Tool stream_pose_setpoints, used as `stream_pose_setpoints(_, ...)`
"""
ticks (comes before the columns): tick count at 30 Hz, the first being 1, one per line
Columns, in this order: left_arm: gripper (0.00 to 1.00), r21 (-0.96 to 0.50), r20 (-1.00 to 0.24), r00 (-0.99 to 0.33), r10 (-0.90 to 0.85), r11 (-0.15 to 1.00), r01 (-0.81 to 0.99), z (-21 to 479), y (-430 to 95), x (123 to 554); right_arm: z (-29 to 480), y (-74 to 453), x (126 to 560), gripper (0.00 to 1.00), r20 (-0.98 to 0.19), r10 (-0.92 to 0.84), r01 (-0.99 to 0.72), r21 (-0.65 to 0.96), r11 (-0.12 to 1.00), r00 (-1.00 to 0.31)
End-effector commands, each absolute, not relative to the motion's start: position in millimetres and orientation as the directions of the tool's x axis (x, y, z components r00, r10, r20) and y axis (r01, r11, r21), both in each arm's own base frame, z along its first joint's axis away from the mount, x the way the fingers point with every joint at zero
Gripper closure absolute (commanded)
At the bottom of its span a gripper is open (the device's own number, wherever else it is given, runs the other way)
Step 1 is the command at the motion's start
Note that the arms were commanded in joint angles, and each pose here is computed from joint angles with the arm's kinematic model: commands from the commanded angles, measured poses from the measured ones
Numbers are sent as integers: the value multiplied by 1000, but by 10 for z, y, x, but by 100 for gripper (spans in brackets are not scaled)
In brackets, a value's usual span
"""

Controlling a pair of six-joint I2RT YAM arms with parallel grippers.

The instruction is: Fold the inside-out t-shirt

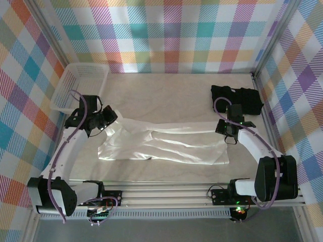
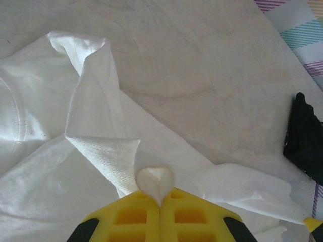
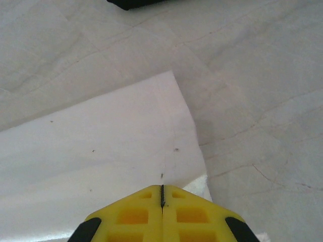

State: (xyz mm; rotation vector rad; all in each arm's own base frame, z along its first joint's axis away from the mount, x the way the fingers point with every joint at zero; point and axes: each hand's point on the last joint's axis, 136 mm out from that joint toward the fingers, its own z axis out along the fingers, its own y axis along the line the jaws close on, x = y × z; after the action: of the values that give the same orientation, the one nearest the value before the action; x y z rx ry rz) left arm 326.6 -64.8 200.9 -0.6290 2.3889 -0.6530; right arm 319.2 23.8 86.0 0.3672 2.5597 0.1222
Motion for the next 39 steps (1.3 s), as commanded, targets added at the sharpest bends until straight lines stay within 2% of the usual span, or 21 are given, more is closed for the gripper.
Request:
stream_pose_setpoints(1, 100, -572, -385, -727, -569, 765, -297, 1983, -597, 3111, 875, 234, 3041, 100, -483, 300, 254, 160, 954, -823)
stream_pose_setpoints(10, 100, -527, -302, -760, -575, 765, -369, 1411, -571, 2889, 732, 239, 2828, 100, -419, 384, 333, 192, 923, -823)
stream_pose_setpoints(12, 100, -514, -290, -763, -578, 767, -385, 1303, -555, 2855, 706, 191, 2797, 96, -419, 402, 361, 177, 916, -814)
stream_pose_setpoints(18, 100, -518, -251, -772, -585, 755, -403, 1088, -586, 2849, 799, 154, 2788, 65, -485, 441, 386, 215, 897, -755)
stream_pose_setpoints(22, 100, -509, -254, -775, -579, 761, -402, 1055, -577, 2871, 1082, 516, 2971, 55, -614, 332, 172, 305, 937, -716)
stream_pose_setpoints(27, 100, -517, -249, -778, -577, 758, -397, 1036, -597, 2902, 926, 967, 3176, 53, -539, 228, 50, 324, 945, -811)
stream_pose_setpoints(33, 100, -499, -257, -775, -577, 766, -405, 996, -559, 2889, 637, 1590, 3353, 58, -446, 41, -116, 318, 941, -894)
stream_pose_setpoints(36, 100, -491, -258, -769, -584, 765, -417, 970, -536, 2880, 376, 1602, 3274, 61, -342, 21, -83, 287, 954, -940)
stream_pose_setpoints(39, 100, -485, -257, -762, -595, 761, -431, 945, -504, 2862, 163, 1469, 3083, 68, -230, 32, -21, 224, 974, -973)
